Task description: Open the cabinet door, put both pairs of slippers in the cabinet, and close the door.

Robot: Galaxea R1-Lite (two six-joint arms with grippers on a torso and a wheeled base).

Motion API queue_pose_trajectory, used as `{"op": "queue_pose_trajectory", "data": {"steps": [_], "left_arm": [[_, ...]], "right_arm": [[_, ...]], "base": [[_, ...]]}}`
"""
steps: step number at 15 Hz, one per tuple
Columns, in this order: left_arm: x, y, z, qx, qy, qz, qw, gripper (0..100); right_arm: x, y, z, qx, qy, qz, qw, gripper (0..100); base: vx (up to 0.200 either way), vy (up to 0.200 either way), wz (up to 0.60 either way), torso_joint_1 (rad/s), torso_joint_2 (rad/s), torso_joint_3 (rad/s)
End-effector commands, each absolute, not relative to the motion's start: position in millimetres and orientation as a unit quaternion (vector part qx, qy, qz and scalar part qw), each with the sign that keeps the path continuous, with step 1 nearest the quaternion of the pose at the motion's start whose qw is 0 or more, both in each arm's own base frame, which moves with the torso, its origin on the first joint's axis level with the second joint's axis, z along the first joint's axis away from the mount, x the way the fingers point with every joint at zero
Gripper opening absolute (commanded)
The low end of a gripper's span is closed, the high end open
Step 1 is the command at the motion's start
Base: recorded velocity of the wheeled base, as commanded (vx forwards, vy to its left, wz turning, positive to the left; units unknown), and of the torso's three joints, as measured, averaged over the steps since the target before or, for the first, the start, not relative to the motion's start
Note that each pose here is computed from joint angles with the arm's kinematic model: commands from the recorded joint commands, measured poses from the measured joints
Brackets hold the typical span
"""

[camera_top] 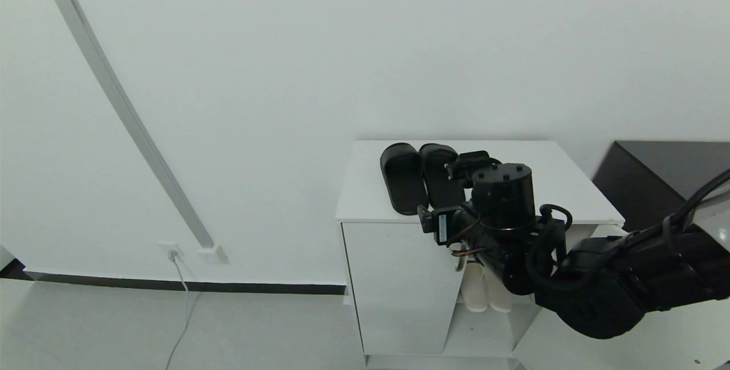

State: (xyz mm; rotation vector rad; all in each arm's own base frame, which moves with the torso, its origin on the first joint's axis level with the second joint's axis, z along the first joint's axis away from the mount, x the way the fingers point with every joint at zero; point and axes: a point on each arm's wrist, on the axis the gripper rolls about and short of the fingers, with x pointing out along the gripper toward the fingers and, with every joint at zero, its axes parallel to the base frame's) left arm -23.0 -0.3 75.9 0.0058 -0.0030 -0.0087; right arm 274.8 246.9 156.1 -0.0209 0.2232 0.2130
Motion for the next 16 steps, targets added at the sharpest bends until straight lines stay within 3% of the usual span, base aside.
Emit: {"op": "queue_pose_trajectory", "data": {"steps": [1, 5, 16], "left_arm": [[-23, 0, 76, 0.003, -0.001, -0.005, 1.0, 0], [-23, 0, 76, 0.003, -0.001, -0.005, 1.0, 0], [-23, 0, 76, 0.001, -0.001, -0.004, 1.0, 0]], "right_arm": [[275, 246, 158, -0.007, 0.108, 0.105, 0.989, 100], [280, 250, 141, -0.008, 0.126, 0.101, 0.987, 100], [345, 274, 95, 0.013, 0.091, 0.074, 0.993, 100]], "base": [[0.2, 0.0, 0.0, -0.012, -0.02, 0.002], [0.2, 0.0, 0.0, 0.005, 0.0, 0.001], [0.0, 0.0, 0.0, 0.0, 0.0, 0.0]]}}
